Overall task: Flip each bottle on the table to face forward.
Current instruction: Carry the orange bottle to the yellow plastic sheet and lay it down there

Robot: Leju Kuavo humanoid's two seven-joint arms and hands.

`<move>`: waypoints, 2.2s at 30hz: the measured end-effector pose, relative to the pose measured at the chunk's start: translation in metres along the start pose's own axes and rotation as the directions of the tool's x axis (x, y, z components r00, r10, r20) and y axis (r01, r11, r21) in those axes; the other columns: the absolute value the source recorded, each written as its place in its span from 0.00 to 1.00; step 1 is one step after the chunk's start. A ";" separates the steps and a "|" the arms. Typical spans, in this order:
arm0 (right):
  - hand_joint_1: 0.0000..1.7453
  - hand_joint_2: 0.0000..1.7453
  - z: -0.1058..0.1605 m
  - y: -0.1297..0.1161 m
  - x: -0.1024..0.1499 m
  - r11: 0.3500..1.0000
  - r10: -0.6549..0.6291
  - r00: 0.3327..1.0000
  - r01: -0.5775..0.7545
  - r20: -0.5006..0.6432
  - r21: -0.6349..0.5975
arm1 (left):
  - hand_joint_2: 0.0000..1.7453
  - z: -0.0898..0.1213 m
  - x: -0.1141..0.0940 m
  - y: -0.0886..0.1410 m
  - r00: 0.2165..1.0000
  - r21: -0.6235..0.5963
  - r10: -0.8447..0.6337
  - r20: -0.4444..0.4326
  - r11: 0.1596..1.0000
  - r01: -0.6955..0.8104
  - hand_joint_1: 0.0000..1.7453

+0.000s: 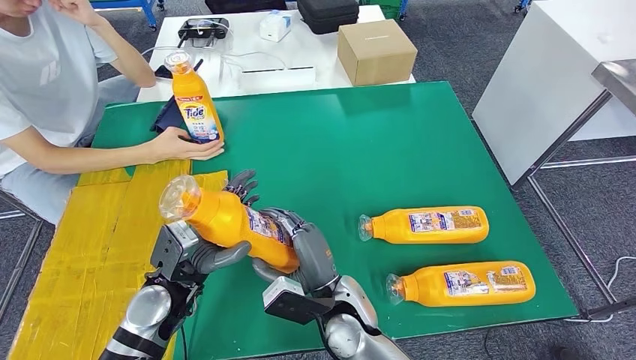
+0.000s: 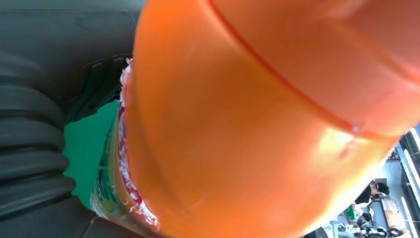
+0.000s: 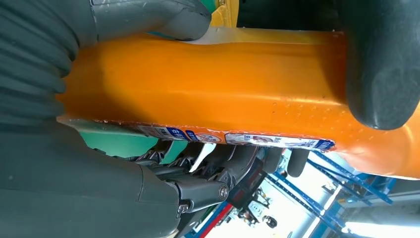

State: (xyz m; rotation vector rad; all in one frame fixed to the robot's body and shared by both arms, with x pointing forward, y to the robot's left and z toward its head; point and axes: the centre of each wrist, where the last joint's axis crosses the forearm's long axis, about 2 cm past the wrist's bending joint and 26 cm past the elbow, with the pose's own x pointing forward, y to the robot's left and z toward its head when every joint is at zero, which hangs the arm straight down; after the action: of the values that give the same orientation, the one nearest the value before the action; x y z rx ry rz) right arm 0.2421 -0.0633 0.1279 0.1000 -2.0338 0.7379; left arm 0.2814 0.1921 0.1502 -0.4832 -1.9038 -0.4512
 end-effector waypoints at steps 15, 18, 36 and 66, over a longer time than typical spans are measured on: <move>1.00 1.00 -0.001 0.001 -0.001 1.000 0.010 1.000 -0.010 -0.008 -0.004 | 1.00 0.000 0.000 0.001 1.000 0.022 0.009 0.001 1.000 -0.009 1.00; 1.00 1.00 -0.001 0.001 -0.001 1.000 0.012 1.000 -0.012 -0.009 -0.010 | 1.00 0.000 0.000 0.001 1.000 0.034 0.006 0.001 0.999 -0.006 1.00; 0.00 1.00 0.009 -0.002 0.011 0.988 0.033 0.996 -0.020 0.080 -0.153 | 1.00 -0.002 0.005 0.014 0.975 0.327 -0.223 -0.019 0.920 0.217 1.00; 0.00 1.00 0.042 -0.093 0.079 0.786 0.284 0.908 -0.035 0.310 -0.617 | 1.00 -0.037 -0.023 0.086 -0.339 -0.345 -0.896 -0.285 -0.235 0.909 1.00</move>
State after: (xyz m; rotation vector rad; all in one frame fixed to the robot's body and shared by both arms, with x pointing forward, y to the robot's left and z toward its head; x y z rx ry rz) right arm 0.1990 -0.1446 0.2181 -0.3321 -2.5976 0.1332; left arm 0.3635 0.2427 0.1499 1.4594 -1.2944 -1.4643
